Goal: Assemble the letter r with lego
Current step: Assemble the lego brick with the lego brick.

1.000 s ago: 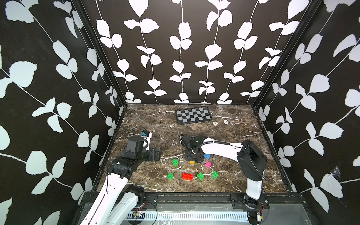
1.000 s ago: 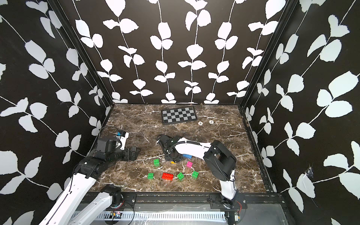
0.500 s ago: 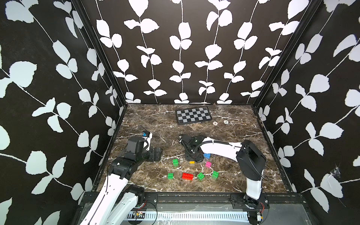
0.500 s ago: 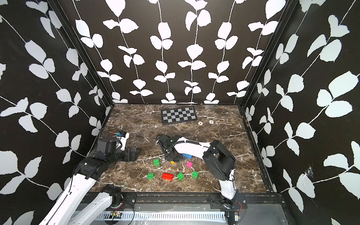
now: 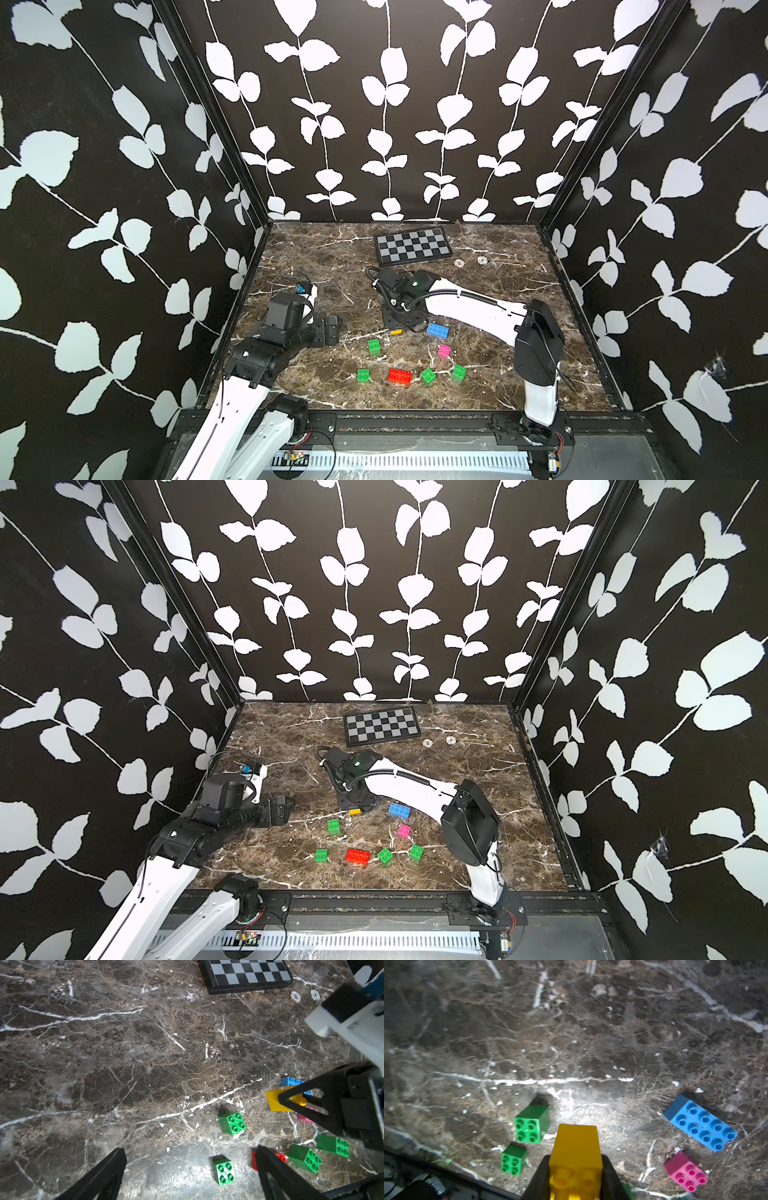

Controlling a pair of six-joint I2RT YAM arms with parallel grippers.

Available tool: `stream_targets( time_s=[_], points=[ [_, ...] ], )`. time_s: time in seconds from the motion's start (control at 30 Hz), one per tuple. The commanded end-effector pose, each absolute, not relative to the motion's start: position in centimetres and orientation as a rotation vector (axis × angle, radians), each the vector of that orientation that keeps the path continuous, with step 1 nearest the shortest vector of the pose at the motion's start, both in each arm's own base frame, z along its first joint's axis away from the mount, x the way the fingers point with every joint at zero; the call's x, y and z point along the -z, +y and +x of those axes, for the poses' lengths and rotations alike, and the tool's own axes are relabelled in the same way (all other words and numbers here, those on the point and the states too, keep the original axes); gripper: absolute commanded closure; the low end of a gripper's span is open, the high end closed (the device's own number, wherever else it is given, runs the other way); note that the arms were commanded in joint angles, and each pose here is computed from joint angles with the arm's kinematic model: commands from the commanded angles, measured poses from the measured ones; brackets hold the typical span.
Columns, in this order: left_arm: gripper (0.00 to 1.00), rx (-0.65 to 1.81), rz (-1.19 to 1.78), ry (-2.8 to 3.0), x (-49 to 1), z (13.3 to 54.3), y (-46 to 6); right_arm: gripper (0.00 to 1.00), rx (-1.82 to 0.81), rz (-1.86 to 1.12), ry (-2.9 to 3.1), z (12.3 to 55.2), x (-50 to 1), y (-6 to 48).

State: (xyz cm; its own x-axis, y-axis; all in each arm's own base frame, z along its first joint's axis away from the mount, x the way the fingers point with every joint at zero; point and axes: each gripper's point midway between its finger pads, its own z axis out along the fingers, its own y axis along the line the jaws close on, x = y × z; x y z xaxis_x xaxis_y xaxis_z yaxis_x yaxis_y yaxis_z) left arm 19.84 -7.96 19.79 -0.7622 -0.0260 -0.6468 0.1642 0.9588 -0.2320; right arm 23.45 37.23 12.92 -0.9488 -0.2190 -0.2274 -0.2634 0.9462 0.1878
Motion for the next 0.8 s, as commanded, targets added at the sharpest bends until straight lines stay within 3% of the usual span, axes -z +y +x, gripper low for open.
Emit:
stream_targets(
  time_s=[0.0, 0.77],
  points=[
    [0.01, 0.357, 0.062, 2.453, -20.4, 18.1, -7.3, 1.00, -0.313, -0.479, 2.907, 21.8, -13.6, 39.0],
    [0.01, 0.389, 0.074, 2.407, -22.0, 15.2, -6.6, 1.00, -0.275, -0.538, 2.973, 20.8, -10.2, 42.0]
  ],
)
